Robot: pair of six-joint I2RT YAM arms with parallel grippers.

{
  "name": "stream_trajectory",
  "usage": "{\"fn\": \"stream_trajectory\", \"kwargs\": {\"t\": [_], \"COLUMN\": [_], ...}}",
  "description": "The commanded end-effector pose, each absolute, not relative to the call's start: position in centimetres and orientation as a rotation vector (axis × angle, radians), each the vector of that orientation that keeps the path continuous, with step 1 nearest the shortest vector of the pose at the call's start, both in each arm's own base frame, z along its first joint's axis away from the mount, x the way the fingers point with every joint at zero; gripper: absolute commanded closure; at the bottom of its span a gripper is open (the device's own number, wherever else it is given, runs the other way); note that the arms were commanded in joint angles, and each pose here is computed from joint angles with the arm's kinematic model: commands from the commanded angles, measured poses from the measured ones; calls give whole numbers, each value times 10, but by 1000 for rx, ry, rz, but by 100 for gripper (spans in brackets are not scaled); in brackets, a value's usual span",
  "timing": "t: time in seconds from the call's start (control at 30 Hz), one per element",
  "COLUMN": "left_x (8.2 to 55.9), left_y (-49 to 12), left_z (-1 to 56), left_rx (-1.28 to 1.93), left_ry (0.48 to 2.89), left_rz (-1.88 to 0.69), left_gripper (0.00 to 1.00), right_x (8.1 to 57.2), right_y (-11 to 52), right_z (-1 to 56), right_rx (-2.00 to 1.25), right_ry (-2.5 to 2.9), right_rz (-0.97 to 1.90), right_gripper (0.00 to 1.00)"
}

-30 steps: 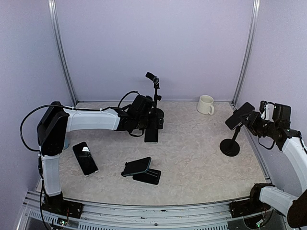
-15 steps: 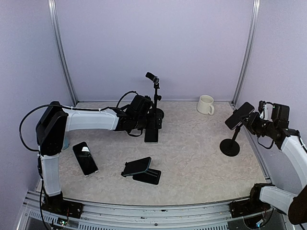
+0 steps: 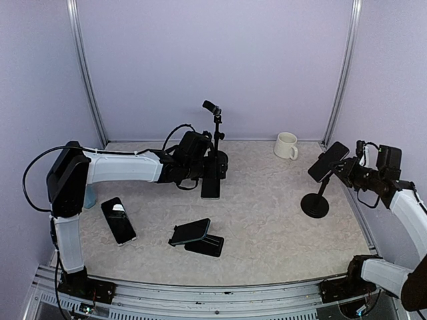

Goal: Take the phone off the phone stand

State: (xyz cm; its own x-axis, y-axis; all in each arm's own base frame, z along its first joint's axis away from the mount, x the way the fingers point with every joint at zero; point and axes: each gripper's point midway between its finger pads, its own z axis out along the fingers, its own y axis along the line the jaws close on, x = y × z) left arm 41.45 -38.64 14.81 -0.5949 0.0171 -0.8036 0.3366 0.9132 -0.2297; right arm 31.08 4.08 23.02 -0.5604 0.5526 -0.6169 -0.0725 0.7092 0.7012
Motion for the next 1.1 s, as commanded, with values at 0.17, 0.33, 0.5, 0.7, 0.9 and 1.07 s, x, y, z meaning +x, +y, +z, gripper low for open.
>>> {"fn": "stream_trajectory", "kwargs": {"t": [0.17, 0.33, 0.5, 0.7, 0.9, 1.07], "left_x": [397, 378, 344, 313, 306, 301], "left_y": [-411, -434, -464, -496, -512, -517], "left_z": [194, 211, 235, 251, 251, 247], "left_rx": [350, 453, 652, 780, 813, 842], "left_ry": [2066, 2015, 1910, 1850, 1862, 1872], "left_rz": [-576, -687, -845, -936, -976, -1005], "left_gripper": [1, 1, 1, 1, 1, 1], "right_x": [320, 323, 322, 322, 320, 318], "right_y": [82, 112, 141, 170, 198, 216], "right_z": [272, 280, 289, 291, 290, 289], "right_rx": [139, 70, 4, -49, -94, -125], "right_ry": [1900, 1887, 1874, 1864, 1863, 1871], "right_rz": [966, 1018, 1075, 1123, 1161, 1179], "right_gripper": [88, 91, 92, 94, 96, 100]}}
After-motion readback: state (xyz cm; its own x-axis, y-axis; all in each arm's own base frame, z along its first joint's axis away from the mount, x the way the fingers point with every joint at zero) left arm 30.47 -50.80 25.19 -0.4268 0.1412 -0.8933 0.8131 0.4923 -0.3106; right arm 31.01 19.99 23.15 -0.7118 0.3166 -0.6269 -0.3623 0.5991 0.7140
